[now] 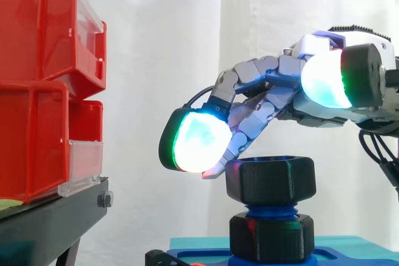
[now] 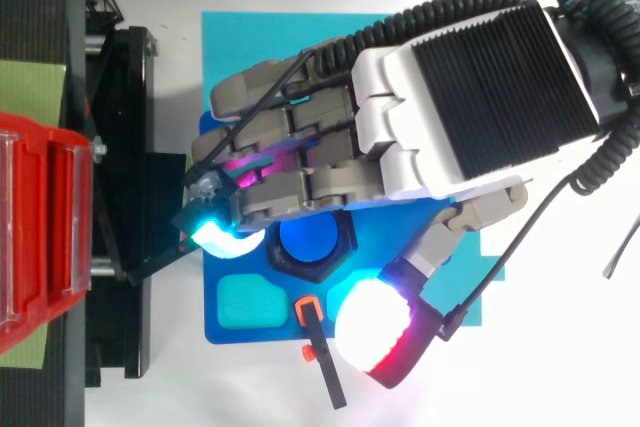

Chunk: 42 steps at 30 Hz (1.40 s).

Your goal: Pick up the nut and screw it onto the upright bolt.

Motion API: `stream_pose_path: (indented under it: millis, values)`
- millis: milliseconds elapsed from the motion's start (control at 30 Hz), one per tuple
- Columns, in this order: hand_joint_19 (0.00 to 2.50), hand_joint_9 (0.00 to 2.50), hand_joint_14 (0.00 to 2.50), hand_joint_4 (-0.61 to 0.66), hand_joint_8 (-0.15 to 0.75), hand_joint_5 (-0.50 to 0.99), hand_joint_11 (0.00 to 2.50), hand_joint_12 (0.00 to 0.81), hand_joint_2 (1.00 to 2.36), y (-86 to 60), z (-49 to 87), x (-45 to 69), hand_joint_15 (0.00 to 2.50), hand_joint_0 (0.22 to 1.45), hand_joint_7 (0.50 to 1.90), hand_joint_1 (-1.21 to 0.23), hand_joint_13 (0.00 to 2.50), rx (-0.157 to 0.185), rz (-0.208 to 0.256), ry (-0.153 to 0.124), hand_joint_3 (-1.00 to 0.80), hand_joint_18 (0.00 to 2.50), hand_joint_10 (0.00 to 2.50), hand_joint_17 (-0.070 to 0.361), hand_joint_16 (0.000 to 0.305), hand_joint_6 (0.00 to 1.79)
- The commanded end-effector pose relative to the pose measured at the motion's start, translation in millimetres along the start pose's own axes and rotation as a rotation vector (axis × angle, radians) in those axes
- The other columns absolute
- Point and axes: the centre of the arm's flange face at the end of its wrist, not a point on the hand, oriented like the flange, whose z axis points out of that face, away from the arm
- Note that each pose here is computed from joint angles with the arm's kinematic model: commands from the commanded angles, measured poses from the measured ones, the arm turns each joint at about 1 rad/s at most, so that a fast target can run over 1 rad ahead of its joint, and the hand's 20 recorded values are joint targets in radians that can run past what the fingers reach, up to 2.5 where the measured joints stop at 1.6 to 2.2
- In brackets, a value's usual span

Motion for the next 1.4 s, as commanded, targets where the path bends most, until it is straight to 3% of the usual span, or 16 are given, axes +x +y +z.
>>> stream_pose_path:
  millis: [0, 300, 567, 833, 1067, 1100, 1200, 1367]
  values:
    - [0.11, 0.82, 0.0, 0.18, 0.218, -0.13, 0.0, 0.237, 1.0, -0.6, 0.6, 0.3, 0.0, 0.5, 0.72, -0.14, 0.56, -0.003, 0.003, -0.004, -0.5, 0.33, 0.0, 0.063, 0.028, 0.5]
    - [0.08, 0.82, 0.0, 0.2, 0.224, -0.11, 0.0, 0.236, 1.0, -0.6, -0.2, 1.4, 0.0, 0.5, 0.8, -0.14, 0.55, -0.001, -0.016, 0.002, -0.5, 0.32, 0.0, 0.061, 0.027, 0.5]
    - [0.0, 0.84, 0.0, 0.23, 0.23, -0.08, 0.0, 0.225, 1.0, -10.0, -8.3, -0.3, 0.0, 0.51, 0.9, -0.15, 0.58, 0.012, -0.015, 0.015, -0.5, 0.31, 0.0, 0.052, 0.023, 0.5]
    - [0.0, 0.98, 0.0, 0.21, 0.248, -0.01, 0.0, 0.191, 1.0, -20.7, -17.9, -3.2, 0.0, 0.53, 1.15, -0.17, 0.67, 0.013, -0.025, 0.027, -0.5, 0.37, 0.0, 0.037, 0.016, 0.51]
    - [0.0, 1.3, 0.0, 0.14, 0.251, 0.06, 0.02, 0.146, 1.0, -32.2, -28.1, -6.7, 0.0, 0.55, 1.4, -0.21, 0.9, 0.017, -0.025, 0.035, -0.5, 0.58, 0.0, 0.021, 0.009, 0.5]
    - [0.02, 1.35, 0.0, 0.13, 0.249, 0.06, 0.04, 0.141, 1.0, -33.7, -29.4, -7.2, 0.0, 0.55, 1.4, -0.22, 0.93, 0.017, -0.026, 0.035, -0.5, 0.63, 0.0, 0.019, 0.008, 0.51]
    - [0.12, 1.58, 0.0, 0.08, 0.237, 0.06, 0.1, 0.103, 1.0, -37.4, -32.5, -8.7, 0.0, 0.56, 1.15, -0.24, 1.11, 0.015, -0.028, 0.035, -0.5, 0.82, 0.0, 0.009, 0.004, 0.64]
    - [0.16, 1.7, 0.0, 0.07, 0.223, 0.06, 0.19, 0.084, 1.0, -42.7, -35.3, -13.4, 0.0, 0.56, 1.09, -0.25, 1.22, 0.014, -0.032, 0.03, -0.5, 0.94, 0.01, 0.004, 0.002, 0.67]
